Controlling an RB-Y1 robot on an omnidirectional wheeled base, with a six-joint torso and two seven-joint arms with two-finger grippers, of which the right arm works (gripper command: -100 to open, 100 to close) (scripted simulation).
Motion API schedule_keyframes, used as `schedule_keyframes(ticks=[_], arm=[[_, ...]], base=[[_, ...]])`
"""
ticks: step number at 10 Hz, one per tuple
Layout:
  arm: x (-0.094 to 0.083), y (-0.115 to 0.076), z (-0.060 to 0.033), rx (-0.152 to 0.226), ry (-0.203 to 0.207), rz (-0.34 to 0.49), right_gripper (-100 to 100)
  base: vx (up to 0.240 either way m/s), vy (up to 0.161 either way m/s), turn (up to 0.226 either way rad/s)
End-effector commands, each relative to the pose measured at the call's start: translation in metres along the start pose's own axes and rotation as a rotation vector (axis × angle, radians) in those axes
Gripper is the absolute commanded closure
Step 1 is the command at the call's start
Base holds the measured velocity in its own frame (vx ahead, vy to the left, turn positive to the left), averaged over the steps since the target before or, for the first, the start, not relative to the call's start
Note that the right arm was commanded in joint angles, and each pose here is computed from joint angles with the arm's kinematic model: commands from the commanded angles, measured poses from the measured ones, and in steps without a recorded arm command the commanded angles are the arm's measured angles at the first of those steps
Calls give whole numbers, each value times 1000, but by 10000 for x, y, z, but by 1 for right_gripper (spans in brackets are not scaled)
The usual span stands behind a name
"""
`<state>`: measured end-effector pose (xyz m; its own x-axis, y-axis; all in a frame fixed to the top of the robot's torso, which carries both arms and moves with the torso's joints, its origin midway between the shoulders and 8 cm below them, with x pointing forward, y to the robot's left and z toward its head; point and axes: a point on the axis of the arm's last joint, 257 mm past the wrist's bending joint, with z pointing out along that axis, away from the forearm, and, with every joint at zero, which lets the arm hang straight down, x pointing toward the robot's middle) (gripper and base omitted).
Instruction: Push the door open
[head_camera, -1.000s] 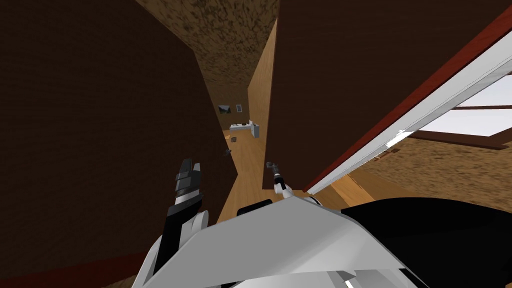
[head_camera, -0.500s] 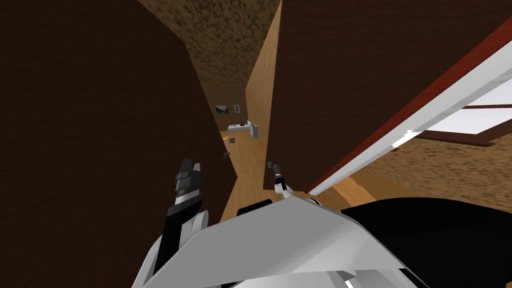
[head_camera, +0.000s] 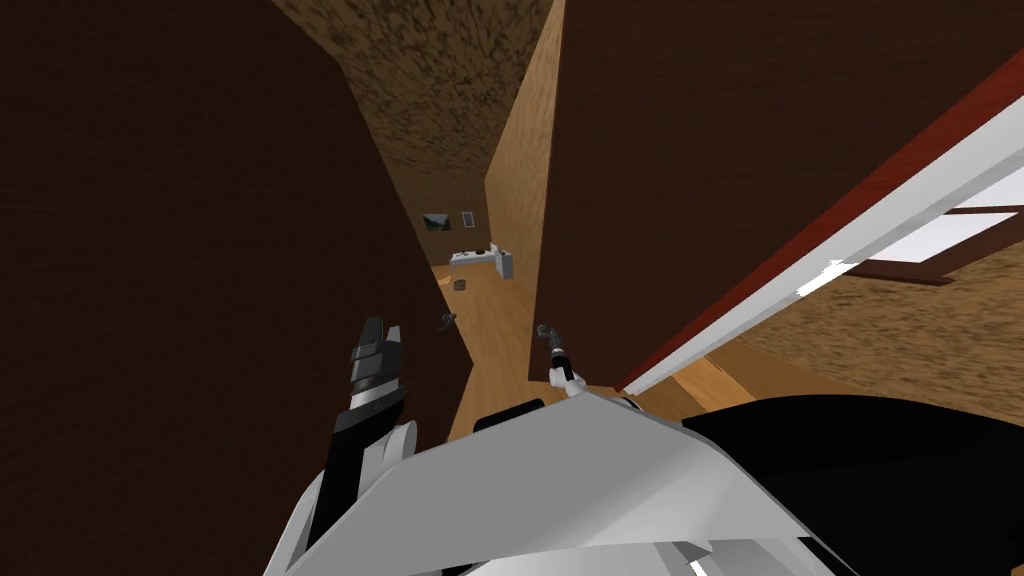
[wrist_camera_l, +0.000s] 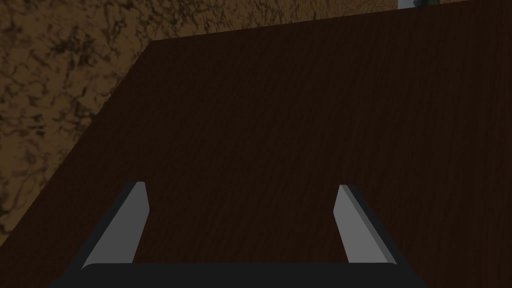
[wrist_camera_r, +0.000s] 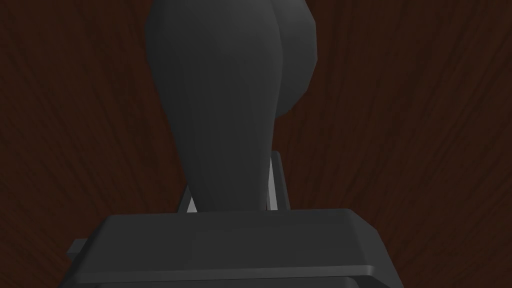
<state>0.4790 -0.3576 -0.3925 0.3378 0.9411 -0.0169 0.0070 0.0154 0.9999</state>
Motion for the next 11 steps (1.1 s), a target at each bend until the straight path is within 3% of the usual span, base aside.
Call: schedule_keyframes(ticks=[1, 2, 5, 7, 11], arm=[[31, 23, 15, -5, -9, 12, 100], [30, 15, 9, -3, -15, 15, 100], [-224, 36, 37, -9, -53, -6, 100], [-224, 36, 37, -9, -53, -6, 100], [-473, 87, 71, -21, -107, -21, 100]], base=[[161, 32, -61], [155, 41, -49], [108, 5, -47], [99, -14, -6], [159, -10, -42]])
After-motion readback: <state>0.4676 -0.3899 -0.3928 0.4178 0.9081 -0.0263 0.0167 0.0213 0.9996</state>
